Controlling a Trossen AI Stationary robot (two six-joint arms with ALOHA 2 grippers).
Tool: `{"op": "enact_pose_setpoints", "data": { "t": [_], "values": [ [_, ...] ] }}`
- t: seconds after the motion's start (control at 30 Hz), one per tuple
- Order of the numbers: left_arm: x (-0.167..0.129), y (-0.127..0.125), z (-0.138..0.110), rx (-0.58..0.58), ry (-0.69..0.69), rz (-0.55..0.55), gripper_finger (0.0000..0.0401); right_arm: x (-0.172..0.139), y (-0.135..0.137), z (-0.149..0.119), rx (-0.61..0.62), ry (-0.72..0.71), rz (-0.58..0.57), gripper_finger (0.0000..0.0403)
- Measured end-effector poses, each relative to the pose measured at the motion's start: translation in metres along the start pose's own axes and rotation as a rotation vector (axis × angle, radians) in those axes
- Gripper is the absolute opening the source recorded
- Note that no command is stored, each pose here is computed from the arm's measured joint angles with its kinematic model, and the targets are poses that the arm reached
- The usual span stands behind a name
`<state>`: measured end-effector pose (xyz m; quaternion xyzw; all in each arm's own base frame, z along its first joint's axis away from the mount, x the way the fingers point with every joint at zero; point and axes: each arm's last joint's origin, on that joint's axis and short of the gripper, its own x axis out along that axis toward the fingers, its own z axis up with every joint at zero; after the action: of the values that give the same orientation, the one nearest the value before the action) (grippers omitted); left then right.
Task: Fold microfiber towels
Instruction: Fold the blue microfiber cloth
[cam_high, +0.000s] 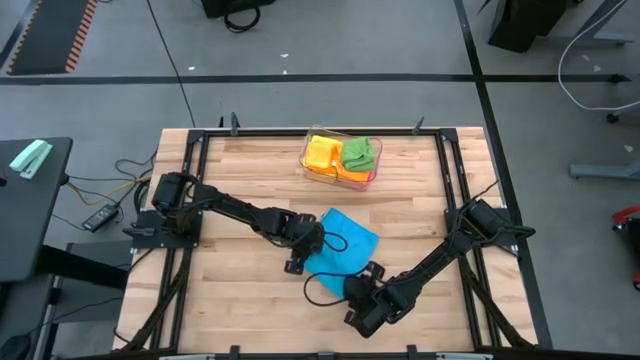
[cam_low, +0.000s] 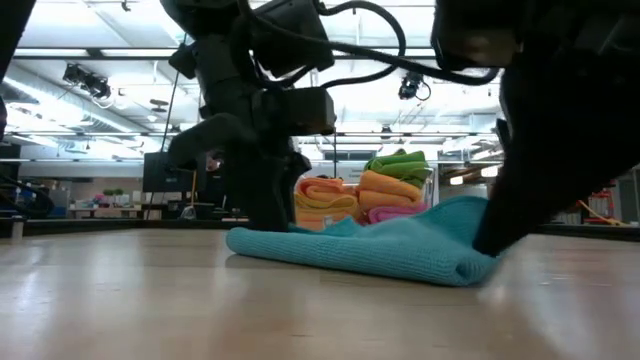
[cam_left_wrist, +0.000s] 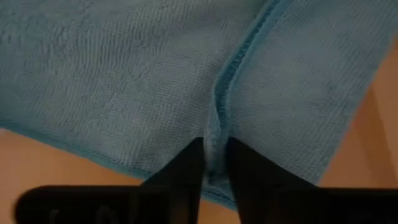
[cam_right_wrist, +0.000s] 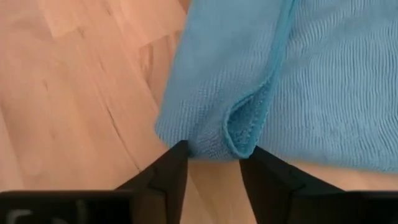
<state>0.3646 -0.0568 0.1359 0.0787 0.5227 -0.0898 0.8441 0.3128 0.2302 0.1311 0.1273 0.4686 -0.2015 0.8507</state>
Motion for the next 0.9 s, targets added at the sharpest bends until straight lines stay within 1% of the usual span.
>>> {"op": "enact_pose_setpoints", "data": {
  "t": [0.1,0.27,0.43,0.57,0.63,0.77,0.9],
  "values": [
    [0.0,0.001,0.0,0.009,0.003,0.024,0.0115,0.0,-0.003,-0.003,-0.018,0.053,-0.014,0.0169],
    [-0.01,0.001,0.003,0.029,-0.022,0.031,0.0174,0.0,-0.006,-0.005,-0.036,0.087,-0.036,0.0184],
    [-0.023,0.003,0.007,0.057,-0.054,0.089,0.0208,-0.003,-0.005,-0.011,-0.085,0.139,-0.028,0.0191],
    [-0.03,0.004,0.009,0.062,-0.068,0.103,0.0211,-0.008,-0.003,-0.014,-0.113,0.14,-0.018,0.0193],
    [-0.032,0.0,0.009,0.083,-0.075,0.06,0.0206,-0.011,0.002,-0.011,-0.145,0.117,-0.004,0.0193],
    [-0.033,-0.014,0.011,0.132,-0.098,-0.027,0.0191,-0.019,0.008,-0.005,-0.206,0.034,-0.006,0.0193],
    [-0.03,-0.024,0.011,0.155,-0.098,-0.044,0.0179,-0.026,0.016,0.003,-0.274,-0.097,-0.022,0.0193]
  ]
}}
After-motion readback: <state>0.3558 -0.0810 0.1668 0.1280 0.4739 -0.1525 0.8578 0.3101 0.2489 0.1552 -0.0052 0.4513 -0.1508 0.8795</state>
